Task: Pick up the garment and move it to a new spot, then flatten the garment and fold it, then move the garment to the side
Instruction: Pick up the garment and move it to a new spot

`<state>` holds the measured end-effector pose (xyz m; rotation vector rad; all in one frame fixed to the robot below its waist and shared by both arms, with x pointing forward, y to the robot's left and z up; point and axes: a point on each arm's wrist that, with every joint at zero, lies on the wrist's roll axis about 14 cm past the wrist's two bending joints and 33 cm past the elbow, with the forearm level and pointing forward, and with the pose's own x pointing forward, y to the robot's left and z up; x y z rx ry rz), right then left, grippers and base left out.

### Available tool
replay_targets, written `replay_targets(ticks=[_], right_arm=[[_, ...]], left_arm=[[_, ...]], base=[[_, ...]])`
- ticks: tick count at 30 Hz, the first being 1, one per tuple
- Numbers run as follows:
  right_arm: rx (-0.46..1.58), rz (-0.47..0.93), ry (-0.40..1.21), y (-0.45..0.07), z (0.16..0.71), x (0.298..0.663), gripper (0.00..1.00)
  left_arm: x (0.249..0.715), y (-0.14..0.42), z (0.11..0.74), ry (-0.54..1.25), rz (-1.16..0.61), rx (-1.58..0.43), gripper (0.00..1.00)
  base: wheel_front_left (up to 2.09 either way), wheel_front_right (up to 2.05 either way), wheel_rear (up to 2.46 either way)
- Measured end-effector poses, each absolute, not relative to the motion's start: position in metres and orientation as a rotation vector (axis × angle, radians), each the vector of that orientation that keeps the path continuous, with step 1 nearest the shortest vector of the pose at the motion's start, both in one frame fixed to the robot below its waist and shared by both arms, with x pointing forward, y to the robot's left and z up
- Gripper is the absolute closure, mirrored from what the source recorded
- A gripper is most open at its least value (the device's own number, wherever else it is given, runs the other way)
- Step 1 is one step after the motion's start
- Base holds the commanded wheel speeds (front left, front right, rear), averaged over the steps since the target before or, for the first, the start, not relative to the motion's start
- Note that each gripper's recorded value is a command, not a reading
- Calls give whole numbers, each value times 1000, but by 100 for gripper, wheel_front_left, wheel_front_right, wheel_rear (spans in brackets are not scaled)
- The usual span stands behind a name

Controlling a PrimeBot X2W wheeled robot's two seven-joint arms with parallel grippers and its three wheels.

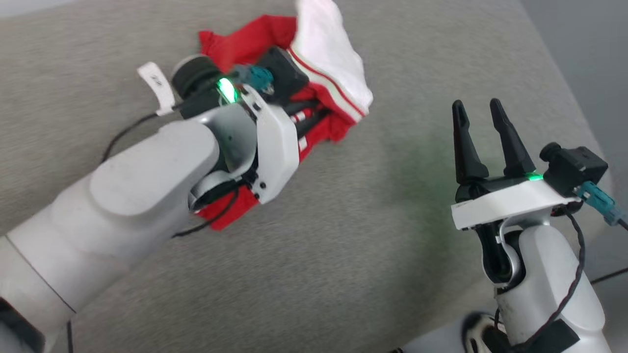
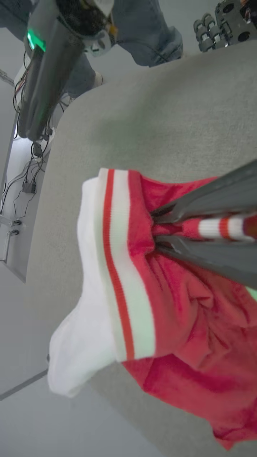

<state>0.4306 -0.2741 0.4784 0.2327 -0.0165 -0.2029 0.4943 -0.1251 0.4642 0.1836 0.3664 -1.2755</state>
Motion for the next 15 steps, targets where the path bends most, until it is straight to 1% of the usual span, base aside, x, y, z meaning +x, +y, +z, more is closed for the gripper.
replay_targets(ticks=[3,6,9,15], right_arm=[[243,-264,-2,-291,473,415,0],[245,-312,6,-305,472,401,0],[239,-347,9,-315,472,391,0],[233,-370,15,-321,471,385,0]], left_arm=[[477,-143,441,429,-1343,199,100],[457,-148,409,525,-1393,243,100],[446,-151,392,595,-1427,277,100],[442,-148,379,652,-1441,305,100]], base=[[0,0,0],[0,0,0],[0,0,0],[0,0,0]])
